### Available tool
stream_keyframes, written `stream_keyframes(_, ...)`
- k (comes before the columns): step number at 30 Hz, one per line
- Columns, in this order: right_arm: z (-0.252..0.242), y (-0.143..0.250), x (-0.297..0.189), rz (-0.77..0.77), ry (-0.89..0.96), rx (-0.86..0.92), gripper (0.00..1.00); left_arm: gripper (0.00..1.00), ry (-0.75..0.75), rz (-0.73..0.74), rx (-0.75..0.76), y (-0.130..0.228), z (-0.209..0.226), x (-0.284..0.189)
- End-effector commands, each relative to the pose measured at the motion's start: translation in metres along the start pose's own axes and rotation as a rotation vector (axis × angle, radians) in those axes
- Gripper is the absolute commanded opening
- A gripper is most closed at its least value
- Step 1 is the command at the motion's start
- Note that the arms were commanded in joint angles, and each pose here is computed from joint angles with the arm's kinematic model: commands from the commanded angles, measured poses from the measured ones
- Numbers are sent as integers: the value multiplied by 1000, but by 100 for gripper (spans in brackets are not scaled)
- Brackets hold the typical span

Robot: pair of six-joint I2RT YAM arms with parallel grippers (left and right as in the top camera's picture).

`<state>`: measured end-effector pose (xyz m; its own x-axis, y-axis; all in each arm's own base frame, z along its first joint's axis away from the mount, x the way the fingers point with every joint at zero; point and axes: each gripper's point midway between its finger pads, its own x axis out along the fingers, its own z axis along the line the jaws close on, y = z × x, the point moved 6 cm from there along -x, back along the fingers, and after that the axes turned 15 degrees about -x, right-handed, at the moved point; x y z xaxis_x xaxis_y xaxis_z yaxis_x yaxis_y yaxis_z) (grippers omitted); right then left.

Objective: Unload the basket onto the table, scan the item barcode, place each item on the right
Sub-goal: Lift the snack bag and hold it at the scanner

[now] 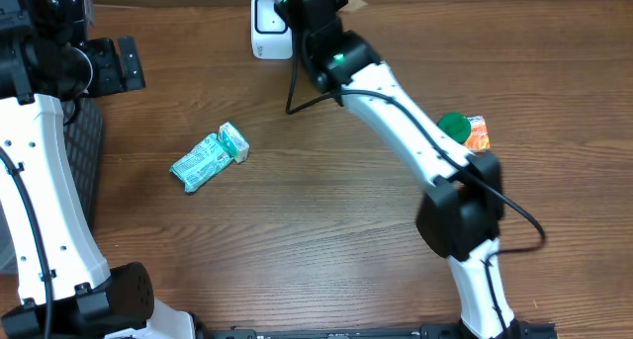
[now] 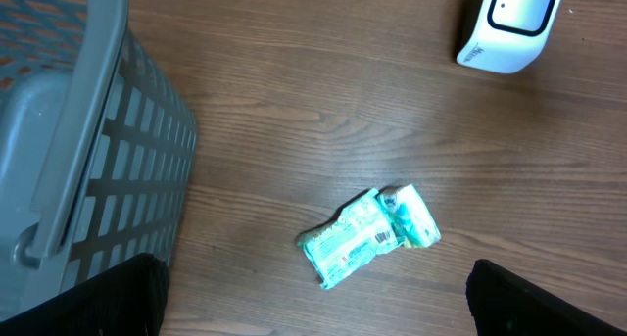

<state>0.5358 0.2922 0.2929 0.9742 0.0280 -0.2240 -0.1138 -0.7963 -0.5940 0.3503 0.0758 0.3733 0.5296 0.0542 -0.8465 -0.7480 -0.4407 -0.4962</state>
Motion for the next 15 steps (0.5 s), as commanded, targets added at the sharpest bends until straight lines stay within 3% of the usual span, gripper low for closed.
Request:
stream_keyframes(1, 9, 16, 19, 78, 96, -268, 4, 100, 7, -26, 27, -3, -3, -6)
stream_keyframes(8, 59, 40, 48, 129, 119, -486, 4, 100, 7, -26, 27, -3, -3, -6)
stream_keyframes(15, 78, 47, 53, 137, 121, -522, 4, 100, 7, -26, 27, -3, -3, -6)
